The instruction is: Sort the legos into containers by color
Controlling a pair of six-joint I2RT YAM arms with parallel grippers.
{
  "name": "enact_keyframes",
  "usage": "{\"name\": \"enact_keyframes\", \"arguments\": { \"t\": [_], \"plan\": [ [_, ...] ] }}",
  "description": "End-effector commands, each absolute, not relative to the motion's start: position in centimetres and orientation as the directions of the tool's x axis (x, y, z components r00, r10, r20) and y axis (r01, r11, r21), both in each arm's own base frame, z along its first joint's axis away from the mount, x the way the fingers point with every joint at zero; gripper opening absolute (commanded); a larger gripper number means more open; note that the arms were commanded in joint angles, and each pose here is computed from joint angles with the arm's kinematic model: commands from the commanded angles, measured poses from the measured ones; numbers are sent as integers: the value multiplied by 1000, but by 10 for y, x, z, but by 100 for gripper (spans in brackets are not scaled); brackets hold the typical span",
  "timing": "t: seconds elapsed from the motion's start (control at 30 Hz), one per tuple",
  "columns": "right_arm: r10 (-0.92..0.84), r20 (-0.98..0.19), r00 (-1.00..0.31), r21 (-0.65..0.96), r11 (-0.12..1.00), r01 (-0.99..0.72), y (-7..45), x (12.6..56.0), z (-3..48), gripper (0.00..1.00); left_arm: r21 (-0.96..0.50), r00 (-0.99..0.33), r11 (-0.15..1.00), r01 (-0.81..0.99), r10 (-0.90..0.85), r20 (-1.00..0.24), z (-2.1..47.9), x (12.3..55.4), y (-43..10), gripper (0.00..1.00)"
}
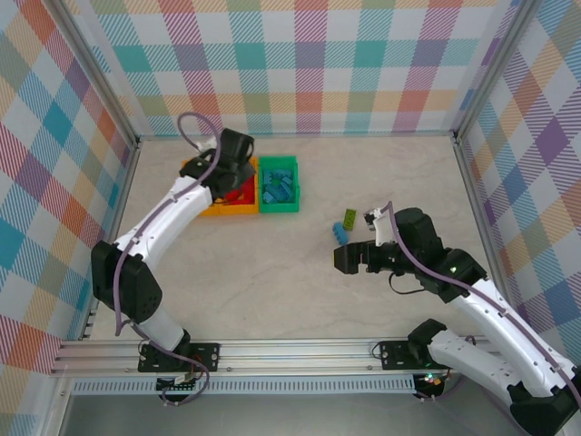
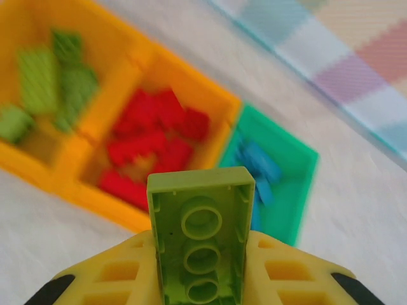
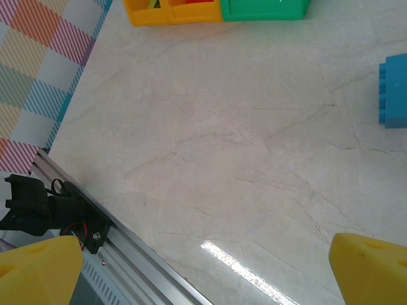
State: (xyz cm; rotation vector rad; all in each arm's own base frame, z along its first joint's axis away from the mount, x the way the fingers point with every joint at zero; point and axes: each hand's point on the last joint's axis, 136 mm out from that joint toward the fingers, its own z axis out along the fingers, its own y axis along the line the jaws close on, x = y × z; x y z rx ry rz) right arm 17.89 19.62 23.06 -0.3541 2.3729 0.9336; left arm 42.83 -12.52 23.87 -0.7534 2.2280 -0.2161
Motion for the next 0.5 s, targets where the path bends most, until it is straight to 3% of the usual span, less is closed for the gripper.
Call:
{"name": "enact_keyframes", "arguments": {
  "t": [0.0, 0.2, 0.37, 0.47],
  "plan": [
    [-6, -574, -819, 571, 713, -406, 200, 182, 230, 100, -180, -559, 849, -497, -472, -682, 220, 448, -72, 27],
    [8, -547, -837, 586, 717, -376, 196, 176, 225, 100, -146, -568, 802, -579, -525, -634, 177, 480, -19, 28],
    [14, -541, -841, 583, 726, -363, 193, 175, 224, 100, -131, -602, 796, -591, -544, -585, 148, 498, -1, 34],
    [17, -541, -841, 585, 726, -362, 194, 176, 224, 100, -157, -612, 798, -581, -556, -562, 145, 502, -3, 52]
  ]
}}
